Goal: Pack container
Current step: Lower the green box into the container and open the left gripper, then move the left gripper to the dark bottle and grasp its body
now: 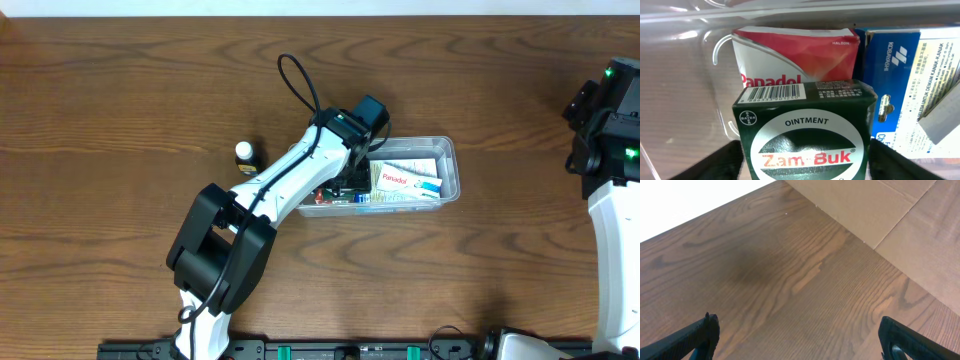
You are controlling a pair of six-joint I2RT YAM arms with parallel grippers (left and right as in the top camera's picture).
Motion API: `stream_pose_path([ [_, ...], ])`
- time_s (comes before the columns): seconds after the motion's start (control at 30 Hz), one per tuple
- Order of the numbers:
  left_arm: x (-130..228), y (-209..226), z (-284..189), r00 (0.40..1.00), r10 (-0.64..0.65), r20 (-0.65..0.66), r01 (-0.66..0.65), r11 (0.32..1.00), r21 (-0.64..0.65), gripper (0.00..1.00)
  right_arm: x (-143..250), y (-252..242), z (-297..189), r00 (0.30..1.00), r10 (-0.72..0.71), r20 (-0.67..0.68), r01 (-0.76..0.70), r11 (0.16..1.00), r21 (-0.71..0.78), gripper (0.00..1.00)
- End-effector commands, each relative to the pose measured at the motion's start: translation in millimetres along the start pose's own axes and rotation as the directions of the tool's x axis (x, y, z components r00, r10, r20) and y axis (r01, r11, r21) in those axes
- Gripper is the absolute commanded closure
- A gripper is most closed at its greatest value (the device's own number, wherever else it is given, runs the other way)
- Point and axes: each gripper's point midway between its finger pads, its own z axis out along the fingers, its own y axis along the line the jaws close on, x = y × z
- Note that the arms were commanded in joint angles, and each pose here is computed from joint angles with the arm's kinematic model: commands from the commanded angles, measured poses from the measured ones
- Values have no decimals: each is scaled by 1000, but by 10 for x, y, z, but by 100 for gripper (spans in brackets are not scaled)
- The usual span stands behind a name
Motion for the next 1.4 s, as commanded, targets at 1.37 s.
stream_pose_path([
  [1.37,-536,1871,-867,990,-128,-61,127,992,-19,2,-1,-43,19,1000,15,0,-15,1000,20,1],
])
